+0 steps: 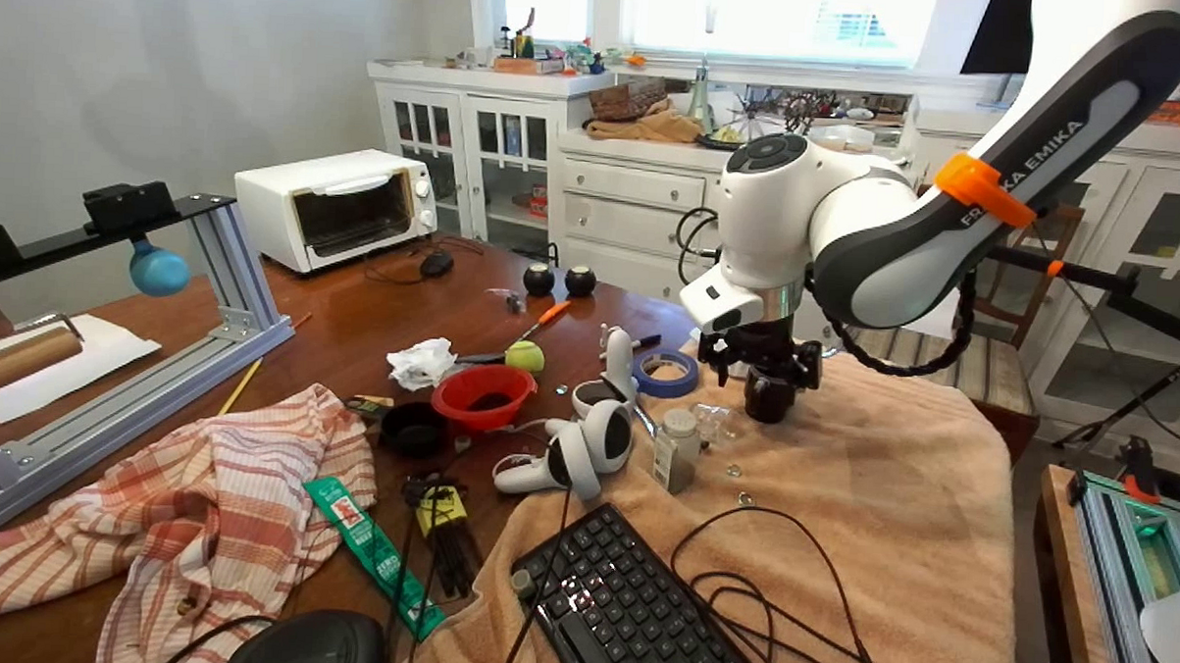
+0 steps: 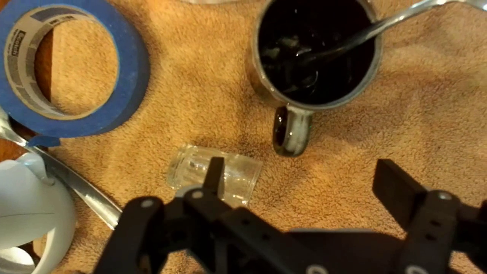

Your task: Pick up the blue masking tape and put it on the tabletop then pour the silver spoon out of the mug and put the mug on the tabletop.

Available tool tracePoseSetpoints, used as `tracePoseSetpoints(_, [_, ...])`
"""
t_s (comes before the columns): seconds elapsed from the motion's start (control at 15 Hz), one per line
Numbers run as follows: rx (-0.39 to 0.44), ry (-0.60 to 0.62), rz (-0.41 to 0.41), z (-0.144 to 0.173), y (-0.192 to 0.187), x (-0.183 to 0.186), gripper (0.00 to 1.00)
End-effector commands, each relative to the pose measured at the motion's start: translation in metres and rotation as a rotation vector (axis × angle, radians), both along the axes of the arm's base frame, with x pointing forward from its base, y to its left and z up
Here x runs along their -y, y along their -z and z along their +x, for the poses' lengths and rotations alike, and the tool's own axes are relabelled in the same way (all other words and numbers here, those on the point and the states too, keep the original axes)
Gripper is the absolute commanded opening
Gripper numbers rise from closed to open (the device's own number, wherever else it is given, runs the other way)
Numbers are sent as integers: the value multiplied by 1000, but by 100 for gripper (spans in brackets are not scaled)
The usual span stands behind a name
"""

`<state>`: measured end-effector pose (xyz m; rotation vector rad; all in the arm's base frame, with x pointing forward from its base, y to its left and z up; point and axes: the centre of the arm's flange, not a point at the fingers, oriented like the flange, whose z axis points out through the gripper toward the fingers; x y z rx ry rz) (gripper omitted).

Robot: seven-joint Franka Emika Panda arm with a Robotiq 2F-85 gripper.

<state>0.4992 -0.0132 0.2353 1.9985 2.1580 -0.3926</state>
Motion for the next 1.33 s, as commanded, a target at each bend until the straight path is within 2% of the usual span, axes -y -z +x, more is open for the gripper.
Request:
tracePoseSetpoints(0.0, [6, 15, 0, -6, 8, 14, 100])
tracePoseSetpoints(0.33, [-1, 31, 18, -8, 17, 26, 98])
tracePoseSetpoints(0.4, [-4, 33, 21, -8, 20, 27, 80])
tracePoseSetpoints(0.47, [-5, 31, 22, -6, 22, 28, 73])
tracePoseSetpoints(0.53, [-6, 31, 25, -5, 25, 29, 70])
tracePoseSetpoints(1.07, [5, 33, 26, -4, 27, 32, 6])
tracePoseSetpoints(1.13, [9, 34, 25, -4, 25, 32, 1])
tracePoseSetpoints(1.2, [11, 34, 26, -3, 25, 32, 0])
tracePoseSetpoints(1.27, [8, 35, 24, -4, 24, 32, 4])
